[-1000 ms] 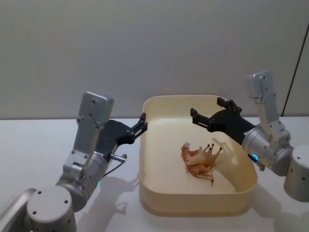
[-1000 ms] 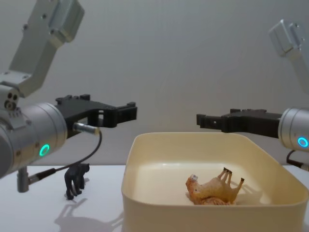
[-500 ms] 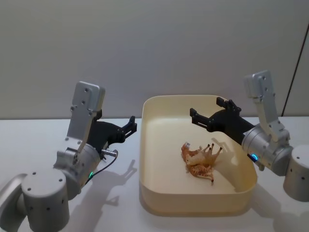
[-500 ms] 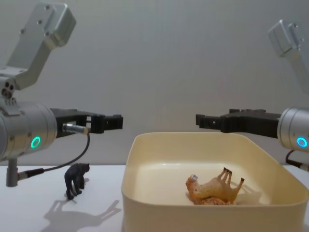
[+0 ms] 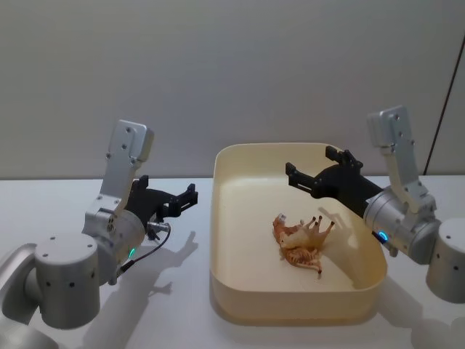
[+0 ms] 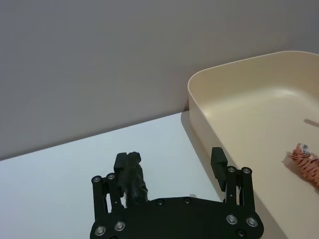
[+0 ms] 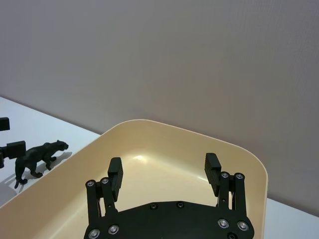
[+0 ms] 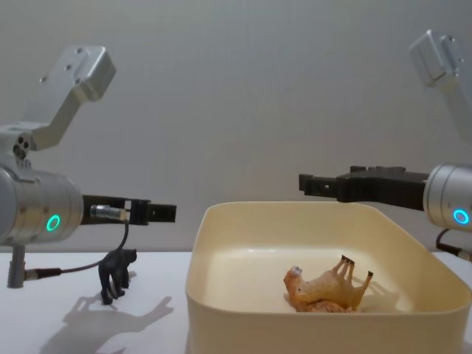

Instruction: Pick up the toy alternately with two hands and place it into the central storage box.

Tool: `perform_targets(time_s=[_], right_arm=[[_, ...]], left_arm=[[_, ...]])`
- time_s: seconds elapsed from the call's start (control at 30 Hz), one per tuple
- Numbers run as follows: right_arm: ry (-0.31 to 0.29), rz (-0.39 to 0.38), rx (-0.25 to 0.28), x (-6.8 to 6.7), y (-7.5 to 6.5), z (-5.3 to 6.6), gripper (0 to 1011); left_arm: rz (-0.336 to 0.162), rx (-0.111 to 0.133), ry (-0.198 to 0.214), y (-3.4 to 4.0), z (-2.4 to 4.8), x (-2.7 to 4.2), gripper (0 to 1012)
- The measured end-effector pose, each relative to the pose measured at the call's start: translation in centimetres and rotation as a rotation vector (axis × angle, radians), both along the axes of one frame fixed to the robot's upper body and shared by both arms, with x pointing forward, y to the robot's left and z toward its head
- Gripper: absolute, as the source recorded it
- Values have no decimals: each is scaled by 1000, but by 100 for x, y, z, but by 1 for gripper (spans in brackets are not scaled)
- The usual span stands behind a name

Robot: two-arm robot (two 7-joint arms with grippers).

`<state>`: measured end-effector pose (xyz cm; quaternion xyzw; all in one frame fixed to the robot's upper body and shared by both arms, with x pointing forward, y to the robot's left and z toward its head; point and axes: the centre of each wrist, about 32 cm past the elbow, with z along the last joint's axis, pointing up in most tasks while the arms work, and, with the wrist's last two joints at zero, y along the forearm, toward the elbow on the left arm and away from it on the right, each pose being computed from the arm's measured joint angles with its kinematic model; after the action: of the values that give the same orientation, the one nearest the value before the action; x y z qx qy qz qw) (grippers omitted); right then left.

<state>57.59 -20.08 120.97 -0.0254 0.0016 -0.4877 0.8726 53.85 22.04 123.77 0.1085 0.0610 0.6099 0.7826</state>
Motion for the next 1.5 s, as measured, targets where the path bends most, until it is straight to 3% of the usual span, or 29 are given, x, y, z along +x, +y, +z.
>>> perform_targets(time_s=[0.23, 0.63, 1.07, 1.5], right_arm=[[0, 0, 0, 0, 0, 0, 1001], [0, 0, 0, 0, 0, 0, 1001], [0, 0, 0, 0, 0, 0, 1001], [0, 0, 0, 0, 0, 0, 1001]], left_arm=[[50, -12, 65, 28, -47, 128, 1001], [92, -22, 141, 58, -166, 323, 1001], [135, -31, 196, 110, -273, 448, 998], [154, -34, 219, 132, -318, 494, 681]])
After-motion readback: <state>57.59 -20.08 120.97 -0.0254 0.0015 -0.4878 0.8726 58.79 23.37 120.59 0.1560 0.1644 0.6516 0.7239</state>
